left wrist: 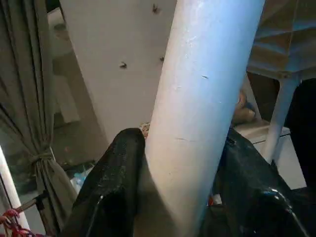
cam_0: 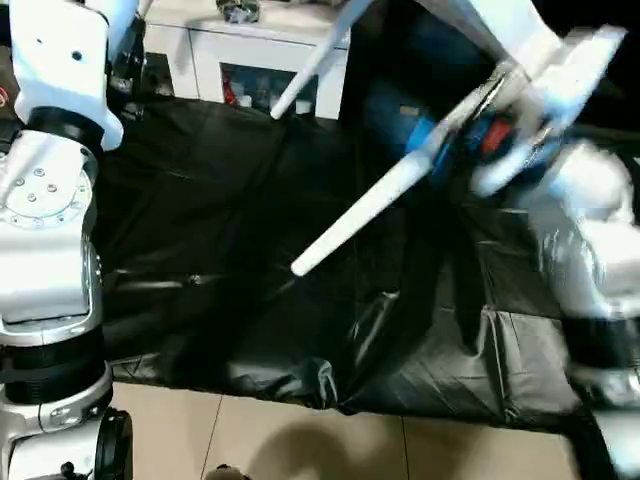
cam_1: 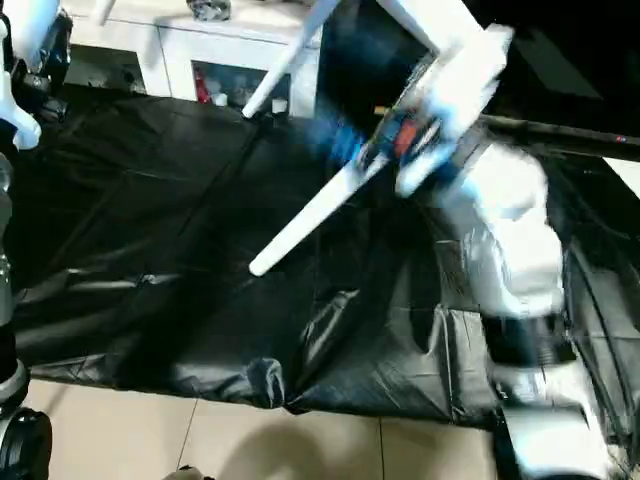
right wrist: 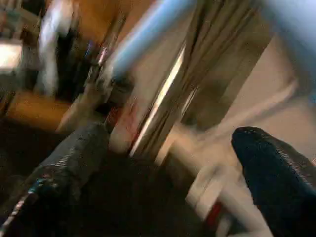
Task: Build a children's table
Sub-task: Flip table
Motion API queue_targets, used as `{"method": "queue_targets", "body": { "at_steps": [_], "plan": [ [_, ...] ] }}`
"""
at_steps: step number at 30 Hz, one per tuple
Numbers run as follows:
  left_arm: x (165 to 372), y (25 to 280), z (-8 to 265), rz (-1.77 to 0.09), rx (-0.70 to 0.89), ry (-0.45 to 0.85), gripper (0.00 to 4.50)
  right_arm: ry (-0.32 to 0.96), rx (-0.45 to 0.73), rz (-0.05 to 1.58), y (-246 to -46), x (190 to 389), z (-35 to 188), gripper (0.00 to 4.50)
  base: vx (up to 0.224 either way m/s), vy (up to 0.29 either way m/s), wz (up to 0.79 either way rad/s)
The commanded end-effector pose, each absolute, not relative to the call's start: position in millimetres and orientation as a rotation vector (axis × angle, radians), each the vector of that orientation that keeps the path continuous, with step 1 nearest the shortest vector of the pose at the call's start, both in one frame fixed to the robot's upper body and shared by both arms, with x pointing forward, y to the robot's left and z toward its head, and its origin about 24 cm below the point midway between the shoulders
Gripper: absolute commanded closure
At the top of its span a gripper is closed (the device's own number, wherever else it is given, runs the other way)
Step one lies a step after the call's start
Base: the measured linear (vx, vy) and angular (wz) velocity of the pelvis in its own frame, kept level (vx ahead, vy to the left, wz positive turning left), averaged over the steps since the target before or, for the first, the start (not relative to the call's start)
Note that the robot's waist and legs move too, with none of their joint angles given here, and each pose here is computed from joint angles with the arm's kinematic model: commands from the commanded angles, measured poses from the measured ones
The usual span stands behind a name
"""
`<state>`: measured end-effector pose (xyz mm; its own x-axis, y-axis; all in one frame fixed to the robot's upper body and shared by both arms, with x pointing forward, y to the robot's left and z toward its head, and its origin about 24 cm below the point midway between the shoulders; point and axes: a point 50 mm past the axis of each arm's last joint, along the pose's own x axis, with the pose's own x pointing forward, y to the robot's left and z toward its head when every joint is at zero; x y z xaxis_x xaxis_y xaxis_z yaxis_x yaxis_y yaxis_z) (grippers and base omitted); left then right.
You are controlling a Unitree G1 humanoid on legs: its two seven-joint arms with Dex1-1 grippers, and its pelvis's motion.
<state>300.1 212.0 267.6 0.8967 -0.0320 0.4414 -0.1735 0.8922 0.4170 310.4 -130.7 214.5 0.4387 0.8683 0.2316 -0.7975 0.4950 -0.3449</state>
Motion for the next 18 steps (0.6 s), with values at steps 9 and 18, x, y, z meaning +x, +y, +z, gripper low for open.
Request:
{"method": "queue_targets", "body": {
  "at_steps": [9, 18],
  "plan": [
    [305, 209, 259, 0.054, 0.451, -0.413, 2.53, 0.331, -0.235, 0.978, -151.5, 298.6, 97, 0.0, 0.0, 0.0, 0.0],
    [305, 209, 258, 0.048, 0.457, -0.413, 2.53, 0.153, 0.021, 0.742, -146.2, 328.4, 104, 0.0, 0.0, 0.0, 0.0]
  ]
}}
